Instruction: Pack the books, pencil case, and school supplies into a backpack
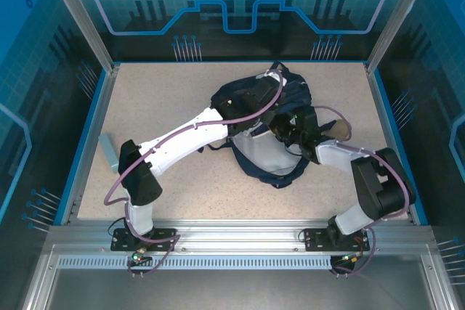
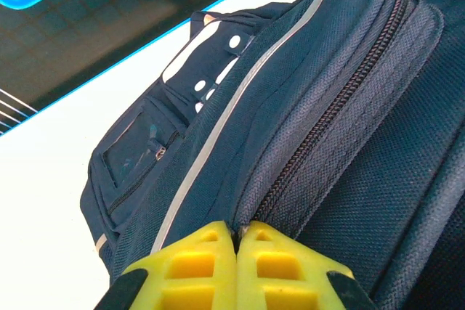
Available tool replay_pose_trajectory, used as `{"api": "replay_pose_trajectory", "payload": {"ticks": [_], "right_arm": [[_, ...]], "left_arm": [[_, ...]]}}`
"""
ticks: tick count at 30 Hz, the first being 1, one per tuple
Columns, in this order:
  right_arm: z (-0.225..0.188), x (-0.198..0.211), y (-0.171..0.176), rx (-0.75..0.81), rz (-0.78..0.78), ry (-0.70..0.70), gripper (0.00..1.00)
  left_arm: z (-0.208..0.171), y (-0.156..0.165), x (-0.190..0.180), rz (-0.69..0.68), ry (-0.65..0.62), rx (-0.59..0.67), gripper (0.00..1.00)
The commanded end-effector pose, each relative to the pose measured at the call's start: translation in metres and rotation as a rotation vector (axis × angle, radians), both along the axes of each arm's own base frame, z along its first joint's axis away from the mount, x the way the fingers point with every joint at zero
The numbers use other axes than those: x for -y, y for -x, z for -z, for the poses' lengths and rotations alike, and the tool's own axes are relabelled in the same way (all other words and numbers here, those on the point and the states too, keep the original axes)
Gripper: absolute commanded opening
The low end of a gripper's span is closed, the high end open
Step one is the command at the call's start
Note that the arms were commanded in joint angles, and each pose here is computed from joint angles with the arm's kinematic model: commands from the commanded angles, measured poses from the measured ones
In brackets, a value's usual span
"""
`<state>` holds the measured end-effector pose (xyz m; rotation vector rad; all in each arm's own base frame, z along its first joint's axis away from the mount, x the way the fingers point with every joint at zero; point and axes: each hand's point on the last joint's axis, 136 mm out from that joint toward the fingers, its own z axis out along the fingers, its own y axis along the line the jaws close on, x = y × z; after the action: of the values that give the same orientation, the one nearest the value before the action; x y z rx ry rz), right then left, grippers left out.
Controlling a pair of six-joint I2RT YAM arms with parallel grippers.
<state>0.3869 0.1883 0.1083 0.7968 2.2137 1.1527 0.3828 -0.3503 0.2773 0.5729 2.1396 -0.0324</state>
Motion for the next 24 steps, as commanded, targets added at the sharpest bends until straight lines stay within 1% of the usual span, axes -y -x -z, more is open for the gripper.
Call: {"api": "replay_pose_trajectory", "payload": {"ticks": [1, 4, 6, 7, 8, 9, 11, 12, 13, 16, 24], "right_arm": [[-0.018, -0.009, -0.027, 0.089, 0.034, -0.017, 0.22], [-0.009, -0.014, -0.04, 0.08, 0.049, -0.038, 0.24], [-0.005, -0.021, -0.048, 0.081, 0.024, -0.041, 0.25], [-0.006, -0.025, -0.05, 0.086, 0.003, -0.04, 0.27], [-0.002, -0.027, -0.049, 0.073, -0.016, -0.03, 0.32], [-0.009, -0.03, -0.053, 0.083, -0.027, -0.026, 0.38], [-0.008, -0.028, -0.048, 0.069, -0.044, -0.001, 0.53], [-0.009, -0.025, -0.043, 0.065, -0.052, 0.005, 0.59], [-0.011, -0.023, -0.04, 0.064, -0.057, 0.006, 0.62], [0.004, -0.01, -0.014, -0.003, -0.067, 0.027, 0.64], [0.024, 0.032, 0.06, -0.154, -0.067, 0.184, 0.63]], "left_arm": [[-0.078, -0.001, -0.008, -0.044, 0.198, 0.118, 0.0], [-0.076, -0.002, -0.007, -0.041, 0.202, 0.11, 0.0], [-0.076, -0.002, -0.007, -0.04, 0.204, 0.107, 0.0], [-0.075, -0.003, -0.008, -0.041, 0.203, 0.104, 0.0], [-0.073, -0.003, -0.008, -0.041, 0.201, 0.099, 0.0], [-0.072, -0.003, -0.009, -0.043, 0.199, 0.098, 0.0], [-0.068, -0.004, -0.012, -0.049, 0.187, 0.09, 0.0], [-0.065, -0.005, -0.013, -0.054, 0.185, 0.085, 0.0], [-0.063, -0.005, -0.014, -0.056, 0.184, 0.082, 0.0], [-0.055, -0.008, -0.021, -0.077, 0.175, 0.072, 0.0], [-0.019, -0.013, -0.048, -0.151, 0.141, 0.018, 0.0]]}}
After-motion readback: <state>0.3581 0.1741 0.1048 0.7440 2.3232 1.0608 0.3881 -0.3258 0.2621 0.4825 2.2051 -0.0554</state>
